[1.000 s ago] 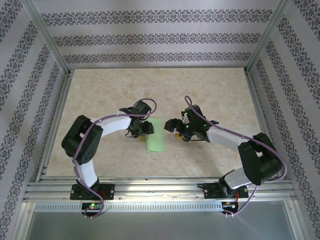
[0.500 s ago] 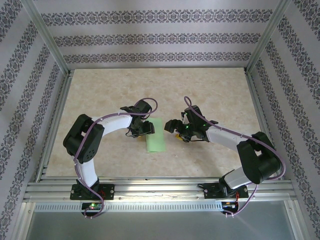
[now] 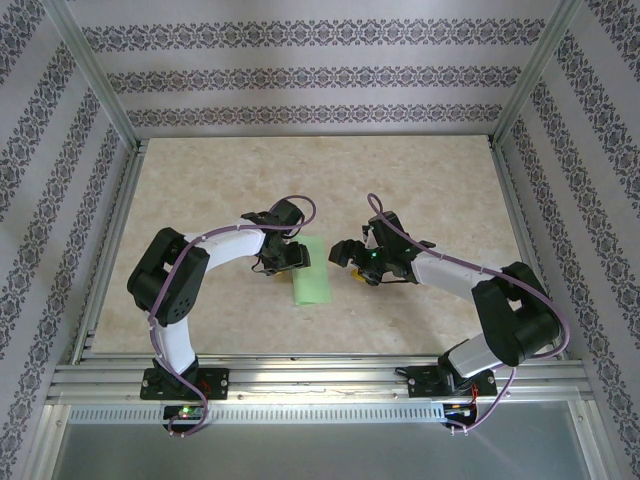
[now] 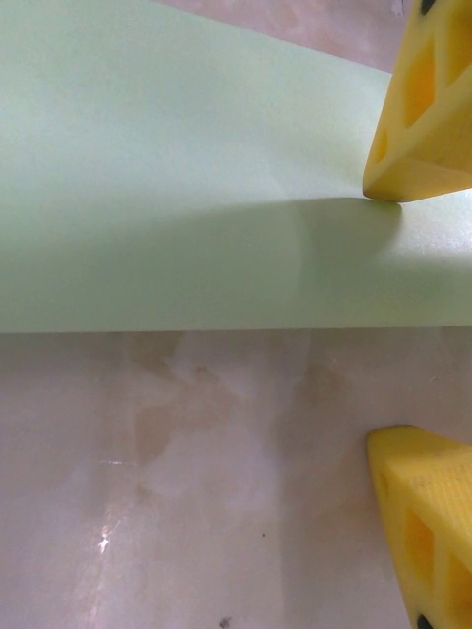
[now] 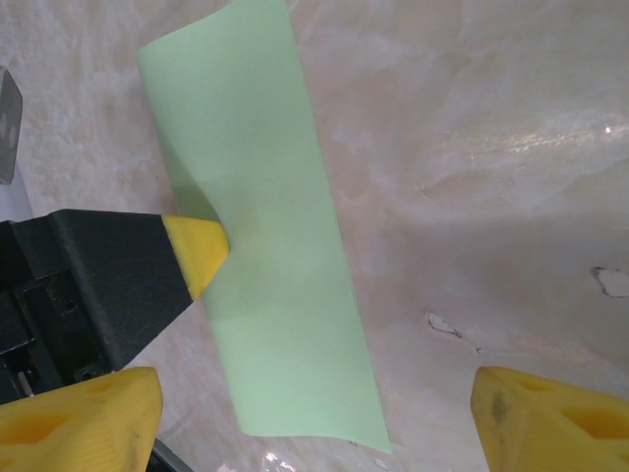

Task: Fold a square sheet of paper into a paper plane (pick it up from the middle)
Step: Hold the square sheet of paper at the center of the table.

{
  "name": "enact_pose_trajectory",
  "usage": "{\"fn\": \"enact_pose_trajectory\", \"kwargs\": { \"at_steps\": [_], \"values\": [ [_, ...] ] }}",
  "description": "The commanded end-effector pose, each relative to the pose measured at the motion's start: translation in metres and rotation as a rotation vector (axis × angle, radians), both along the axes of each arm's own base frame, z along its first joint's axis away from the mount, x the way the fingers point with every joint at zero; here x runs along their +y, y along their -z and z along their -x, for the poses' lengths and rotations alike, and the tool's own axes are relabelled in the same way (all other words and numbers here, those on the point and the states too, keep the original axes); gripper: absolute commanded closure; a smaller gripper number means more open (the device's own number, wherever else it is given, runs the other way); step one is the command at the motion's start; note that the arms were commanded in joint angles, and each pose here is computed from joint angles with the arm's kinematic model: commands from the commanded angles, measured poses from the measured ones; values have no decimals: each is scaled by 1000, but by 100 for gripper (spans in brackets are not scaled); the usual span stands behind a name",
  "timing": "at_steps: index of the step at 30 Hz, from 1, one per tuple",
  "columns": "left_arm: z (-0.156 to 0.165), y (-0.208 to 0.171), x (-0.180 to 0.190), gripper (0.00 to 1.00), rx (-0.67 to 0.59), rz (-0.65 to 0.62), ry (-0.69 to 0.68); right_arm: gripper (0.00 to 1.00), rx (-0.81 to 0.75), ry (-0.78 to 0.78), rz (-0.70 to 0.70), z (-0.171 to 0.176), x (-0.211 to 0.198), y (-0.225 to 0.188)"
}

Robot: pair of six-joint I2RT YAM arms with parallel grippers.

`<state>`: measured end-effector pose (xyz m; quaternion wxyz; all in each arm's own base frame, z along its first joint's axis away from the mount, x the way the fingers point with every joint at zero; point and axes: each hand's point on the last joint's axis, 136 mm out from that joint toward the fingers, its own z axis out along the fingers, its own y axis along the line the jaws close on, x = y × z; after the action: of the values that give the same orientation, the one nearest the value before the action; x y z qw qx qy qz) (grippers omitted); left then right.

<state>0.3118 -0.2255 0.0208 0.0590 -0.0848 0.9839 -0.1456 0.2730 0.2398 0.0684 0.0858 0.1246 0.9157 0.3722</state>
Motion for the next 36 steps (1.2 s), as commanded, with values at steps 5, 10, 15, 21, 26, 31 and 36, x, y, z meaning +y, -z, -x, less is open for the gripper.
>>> {"fn": "enact_pose_trajectory", "kwargs": {
  "at_steps": [5,10,15,21,26,31,36],
  "values": [
    [-5,31,-1,37,17,-11,8,19,-2,-10,18,0,1,2],
    [-7,32,-3,38,16,-6,7,21,0,-18,14,1,2,2],
    [-6,34,-3,38,22,-7,1,21,4,-19,17,1,2,3],
    [-6,35,-3,37,23,-8,1,21,4,-19,14,1,2,3],
    [-6,37,-3,37,28,-10,-3,23,8,-19,12,2,3,5],
    [-5,40,-4,38,30,-5,0,26,10,-25,8,2,3,6],
    [-5,40,-4,38,27,-5,-7,36,5,-32,5,2,5,6]
  ]
}}
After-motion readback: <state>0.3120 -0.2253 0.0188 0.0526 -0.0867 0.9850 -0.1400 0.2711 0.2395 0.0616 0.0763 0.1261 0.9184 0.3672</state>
